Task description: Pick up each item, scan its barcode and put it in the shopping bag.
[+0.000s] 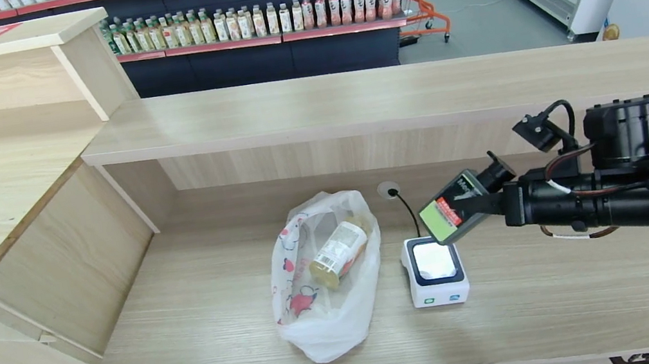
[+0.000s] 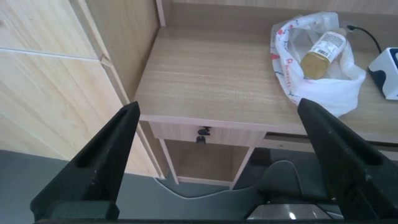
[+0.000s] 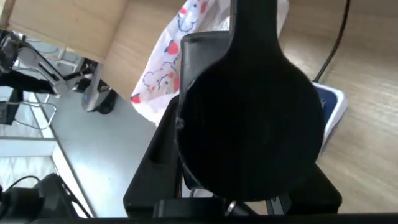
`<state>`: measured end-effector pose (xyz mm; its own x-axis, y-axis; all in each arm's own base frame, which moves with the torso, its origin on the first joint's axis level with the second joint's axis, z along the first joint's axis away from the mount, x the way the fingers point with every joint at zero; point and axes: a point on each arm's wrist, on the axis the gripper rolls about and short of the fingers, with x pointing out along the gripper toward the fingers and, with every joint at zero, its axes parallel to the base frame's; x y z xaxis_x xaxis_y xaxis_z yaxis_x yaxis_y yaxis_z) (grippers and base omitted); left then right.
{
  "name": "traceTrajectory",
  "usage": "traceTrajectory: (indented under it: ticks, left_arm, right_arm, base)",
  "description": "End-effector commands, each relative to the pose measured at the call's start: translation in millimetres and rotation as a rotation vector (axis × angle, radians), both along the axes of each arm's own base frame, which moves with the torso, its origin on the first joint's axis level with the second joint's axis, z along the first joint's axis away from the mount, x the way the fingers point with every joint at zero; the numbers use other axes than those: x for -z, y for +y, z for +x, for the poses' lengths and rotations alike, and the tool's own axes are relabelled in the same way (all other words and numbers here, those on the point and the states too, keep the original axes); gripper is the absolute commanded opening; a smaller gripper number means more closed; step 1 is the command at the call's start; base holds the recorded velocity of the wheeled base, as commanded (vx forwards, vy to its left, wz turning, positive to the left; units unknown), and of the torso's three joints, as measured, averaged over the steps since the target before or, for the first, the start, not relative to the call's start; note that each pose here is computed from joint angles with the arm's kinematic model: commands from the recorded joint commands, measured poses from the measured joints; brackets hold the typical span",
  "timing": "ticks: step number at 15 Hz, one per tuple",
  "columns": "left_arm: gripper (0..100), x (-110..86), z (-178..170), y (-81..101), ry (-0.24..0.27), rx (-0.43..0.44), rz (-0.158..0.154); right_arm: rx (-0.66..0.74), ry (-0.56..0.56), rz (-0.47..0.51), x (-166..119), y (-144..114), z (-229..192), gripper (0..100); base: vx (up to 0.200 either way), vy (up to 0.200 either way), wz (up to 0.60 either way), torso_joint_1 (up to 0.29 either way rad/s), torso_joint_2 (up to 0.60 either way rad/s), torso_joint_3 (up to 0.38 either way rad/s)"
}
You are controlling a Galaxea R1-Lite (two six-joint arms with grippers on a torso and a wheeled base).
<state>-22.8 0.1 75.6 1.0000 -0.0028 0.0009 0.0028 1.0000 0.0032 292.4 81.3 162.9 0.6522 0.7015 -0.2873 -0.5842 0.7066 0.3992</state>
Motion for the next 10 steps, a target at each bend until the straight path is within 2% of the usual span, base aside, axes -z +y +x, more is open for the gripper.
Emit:
traceTrajectory:
  ticks: [1,3,10]
  left_arm:
    - [100,-0.1,0,0.0,0.001,-0.001,0.0]
    - [100,-0.1,0,0.0,-0.001,-0.001,0.001]
    - [100,-0.1,0,0.0,0.001,-0.001,0.0]
  right_arm:
    - [-0.016,-0.039,0.011,-12,2,-11,0]
    - [-0.036,-0.028,0.008,-9,8,-10,0]
    - [-0.164,0.031,-0.105,42,51,14,0]
  base:
    - [0.0,0.2,0.0,-0.007,-0.01,0.002]
    - [0.0,0.2,0.0,0.01,0.0,0.002]
    - [0.0,0.0,0.0,0.0,0.0,0.0]
